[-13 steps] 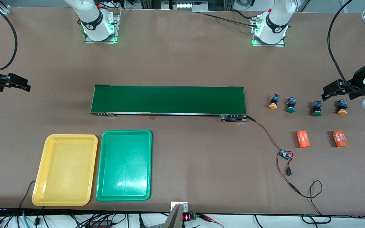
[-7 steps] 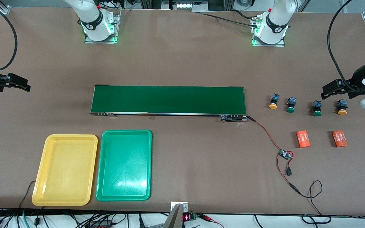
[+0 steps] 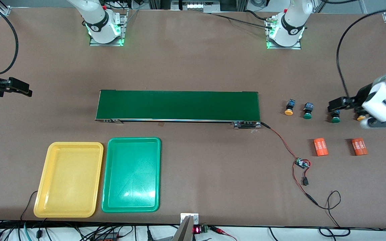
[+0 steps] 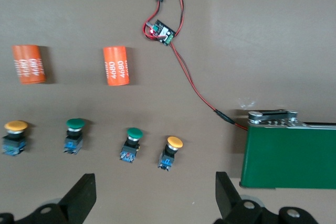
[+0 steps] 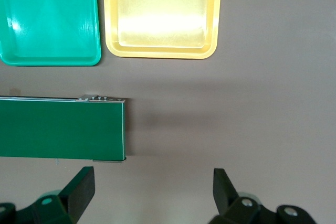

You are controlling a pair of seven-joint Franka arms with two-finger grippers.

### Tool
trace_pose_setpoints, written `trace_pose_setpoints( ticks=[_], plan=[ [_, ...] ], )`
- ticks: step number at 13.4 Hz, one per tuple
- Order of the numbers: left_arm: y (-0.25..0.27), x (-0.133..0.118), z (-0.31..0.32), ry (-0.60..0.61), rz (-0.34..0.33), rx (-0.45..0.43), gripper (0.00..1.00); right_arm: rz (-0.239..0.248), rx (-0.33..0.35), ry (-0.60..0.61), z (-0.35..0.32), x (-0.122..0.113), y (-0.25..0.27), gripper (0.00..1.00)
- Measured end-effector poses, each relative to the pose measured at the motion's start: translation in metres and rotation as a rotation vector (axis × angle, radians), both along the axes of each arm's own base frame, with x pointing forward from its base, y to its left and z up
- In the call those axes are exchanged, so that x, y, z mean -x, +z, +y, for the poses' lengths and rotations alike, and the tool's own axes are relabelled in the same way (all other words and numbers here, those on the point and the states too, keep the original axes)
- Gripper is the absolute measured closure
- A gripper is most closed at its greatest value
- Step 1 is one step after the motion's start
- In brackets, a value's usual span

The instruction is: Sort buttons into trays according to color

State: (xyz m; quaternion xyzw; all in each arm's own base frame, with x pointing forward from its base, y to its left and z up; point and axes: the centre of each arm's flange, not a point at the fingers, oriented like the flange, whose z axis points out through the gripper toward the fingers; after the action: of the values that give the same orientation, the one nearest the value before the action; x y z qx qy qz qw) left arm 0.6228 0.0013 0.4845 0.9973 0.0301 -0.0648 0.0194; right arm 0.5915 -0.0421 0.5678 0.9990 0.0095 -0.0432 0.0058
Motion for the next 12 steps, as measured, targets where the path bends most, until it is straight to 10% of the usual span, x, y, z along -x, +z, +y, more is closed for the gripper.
trace_pose_setpoints(
  ticks=[12],
  plan=[
    [-0.247,-0.047,0.083,0.062,0.029,-0.065,0.00,-0.003,0.000,0.003,0.002,-0.001,0.001,0.00]
  ],
)
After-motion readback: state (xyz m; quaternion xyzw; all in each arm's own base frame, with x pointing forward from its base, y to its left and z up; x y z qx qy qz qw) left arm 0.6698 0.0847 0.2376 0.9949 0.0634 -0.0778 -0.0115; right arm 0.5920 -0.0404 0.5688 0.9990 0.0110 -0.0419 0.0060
